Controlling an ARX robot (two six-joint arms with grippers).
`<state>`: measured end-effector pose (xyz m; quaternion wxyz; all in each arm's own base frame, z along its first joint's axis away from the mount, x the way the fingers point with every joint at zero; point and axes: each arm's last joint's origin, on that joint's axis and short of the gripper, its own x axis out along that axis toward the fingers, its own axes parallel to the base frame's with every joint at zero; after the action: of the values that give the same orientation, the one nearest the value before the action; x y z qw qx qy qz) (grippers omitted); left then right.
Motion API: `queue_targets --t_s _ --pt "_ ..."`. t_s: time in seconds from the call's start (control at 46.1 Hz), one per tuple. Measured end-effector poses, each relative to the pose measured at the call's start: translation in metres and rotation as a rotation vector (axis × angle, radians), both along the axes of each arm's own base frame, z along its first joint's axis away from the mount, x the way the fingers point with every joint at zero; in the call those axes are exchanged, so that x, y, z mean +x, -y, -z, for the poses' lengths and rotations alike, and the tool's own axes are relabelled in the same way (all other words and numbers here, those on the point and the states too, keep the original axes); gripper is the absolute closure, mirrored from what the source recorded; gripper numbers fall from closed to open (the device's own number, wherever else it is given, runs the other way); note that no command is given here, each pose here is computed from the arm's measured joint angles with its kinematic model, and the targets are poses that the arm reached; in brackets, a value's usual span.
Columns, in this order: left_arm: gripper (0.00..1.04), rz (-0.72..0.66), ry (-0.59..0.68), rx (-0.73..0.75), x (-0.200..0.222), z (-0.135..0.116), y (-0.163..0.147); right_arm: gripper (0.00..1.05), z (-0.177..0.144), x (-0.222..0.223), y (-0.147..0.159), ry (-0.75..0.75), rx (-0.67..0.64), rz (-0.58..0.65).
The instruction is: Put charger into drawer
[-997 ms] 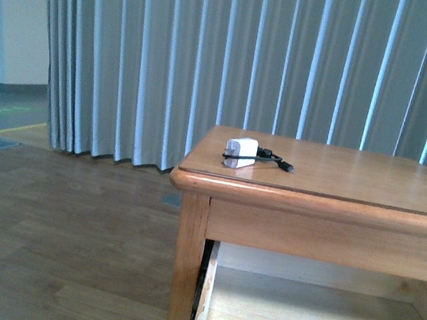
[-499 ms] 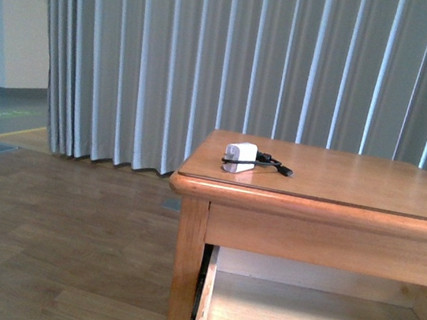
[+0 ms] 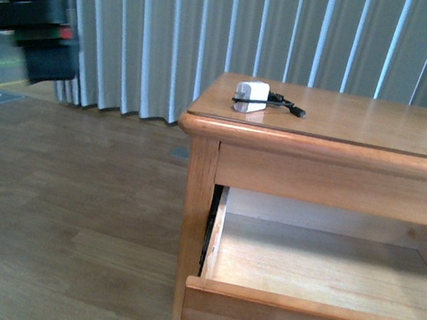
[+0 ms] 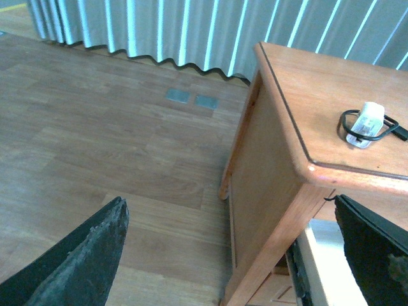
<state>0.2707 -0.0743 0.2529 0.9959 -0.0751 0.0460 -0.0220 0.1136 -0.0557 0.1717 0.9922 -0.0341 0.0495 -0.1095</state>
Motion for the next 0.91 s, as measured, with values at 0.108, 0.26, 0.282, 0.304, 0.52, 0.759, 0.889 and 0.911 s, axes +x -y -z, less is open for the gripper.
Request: queue_targets --t_s 0.108,0.26,0.282,0.304,0.52,0.759,0.889,0.911 --pt "0.06 0.059 -0.019 0.034 0.05 -0.005 0.031 0.08 0.0 0.0 0.0 0.0 0.0 0.0" --pt "0.06 0.164 -0.031 0.041 0.1 -0.009 0.073 0.08 0.0 0.0 0.0 0.0 0.0 0.0" --pt "0.06 0.171 -0.029 0.04 0.105 -0.01 0.078 0.08 0.0 0.0 0.0 0.0 0.0 0.0" --pt "0.06 0.185 -0.029 0.039 0.112 -0.011 0.084 0.08 0.0 0.0 0.0 0.0 0.0 0.0" --pt "0.06 0.266 -0.065 0.021 0.162 -0.003 0.125 0.08 0.0 0.0 0.0 0.0 0.0 0.0" --pt "0.11 0.289 -0.097 0.009 0.188 0.012 0.144 0.08 0.0 0.0 0.0 0.0 0.0 0.0" --pt "0.29 0.301 -0.094 0.003 0.191 0.012 0.149 0.08 0.0 0.0 0.0 0.0 0.0 0.0" --pt "0.31 0.304 -0.095 0.002 0.191 0.012 0.149 0.08 0.0 0.0 0.0 0.0 0.0 0.0"
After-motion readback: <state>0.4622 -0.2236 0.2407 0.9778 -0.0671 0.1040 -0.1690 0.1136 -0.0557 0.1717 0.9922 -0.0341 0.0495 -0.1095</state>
